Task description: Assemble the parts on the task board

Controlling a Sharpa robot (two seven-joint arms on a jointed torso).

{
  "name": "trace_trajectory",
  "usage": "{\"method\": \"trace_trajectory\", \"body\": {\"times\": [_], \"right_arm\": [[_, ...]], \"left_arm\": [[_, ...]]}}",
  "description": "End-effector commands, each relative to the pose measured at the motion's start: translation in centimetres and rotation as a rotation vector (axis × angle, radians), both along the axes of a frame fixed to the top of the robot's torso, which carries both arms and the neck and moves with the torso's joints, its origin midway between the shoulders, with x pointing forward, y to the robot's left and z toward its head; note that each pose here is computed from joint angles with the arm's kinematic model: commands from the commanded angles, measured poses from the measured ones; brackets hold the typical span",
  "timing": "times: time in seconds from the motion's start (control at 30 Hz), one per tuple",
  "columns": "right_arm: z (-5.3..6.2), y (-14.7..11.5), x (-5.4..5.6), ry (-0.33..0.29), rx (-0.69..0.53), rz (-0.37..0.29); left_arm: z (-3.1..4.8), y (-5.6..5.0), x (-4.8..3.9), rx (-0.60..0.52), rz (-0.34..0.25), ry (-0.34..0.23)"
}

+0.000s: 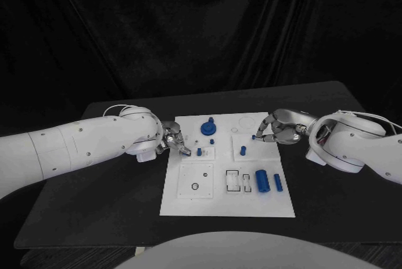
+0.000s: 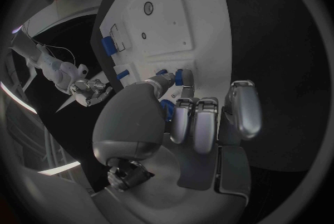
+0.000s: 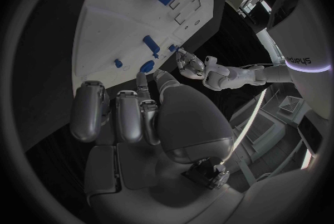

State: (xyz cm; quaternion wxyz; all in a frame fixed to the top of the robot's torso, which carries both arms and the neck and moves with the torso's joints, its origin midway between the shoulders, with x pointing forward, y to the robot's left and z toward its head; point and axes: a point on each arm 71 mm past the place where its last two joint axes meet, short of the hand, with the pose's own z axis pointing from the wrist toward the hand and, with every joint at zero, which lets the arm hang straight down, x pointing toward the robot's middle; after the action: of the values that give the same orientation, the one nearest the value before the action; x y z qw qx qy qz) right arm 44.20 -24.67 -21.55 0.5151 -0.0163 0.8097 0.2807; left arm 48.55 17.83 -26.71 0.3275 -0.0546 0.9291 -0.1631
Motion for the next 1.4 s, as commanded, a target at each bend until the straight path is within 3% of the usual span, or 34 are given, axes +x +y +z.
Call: {"method": "trace_trajectory", "body": {"times": [0.03, 0.73, 1.4], "right_arm": [[-0.1, -0.1, 0.0, 0.003, -0.004, -0.010], [-0.6, -0.2, -0.3, 0.012, -0.004, -0.011], [-0.6, -0.3, -0.3, 0.009, -0.002, -0.015]], "left_arm": [[0.50, -0.1, 0.20, -0.025, 0.022, -0.081], [-0.55, -0.2, -0.24, 0.018, 0.007, -0.033], [-0.73, -0.6, -0.27, 0.014, 0.002, -0.032]]}}
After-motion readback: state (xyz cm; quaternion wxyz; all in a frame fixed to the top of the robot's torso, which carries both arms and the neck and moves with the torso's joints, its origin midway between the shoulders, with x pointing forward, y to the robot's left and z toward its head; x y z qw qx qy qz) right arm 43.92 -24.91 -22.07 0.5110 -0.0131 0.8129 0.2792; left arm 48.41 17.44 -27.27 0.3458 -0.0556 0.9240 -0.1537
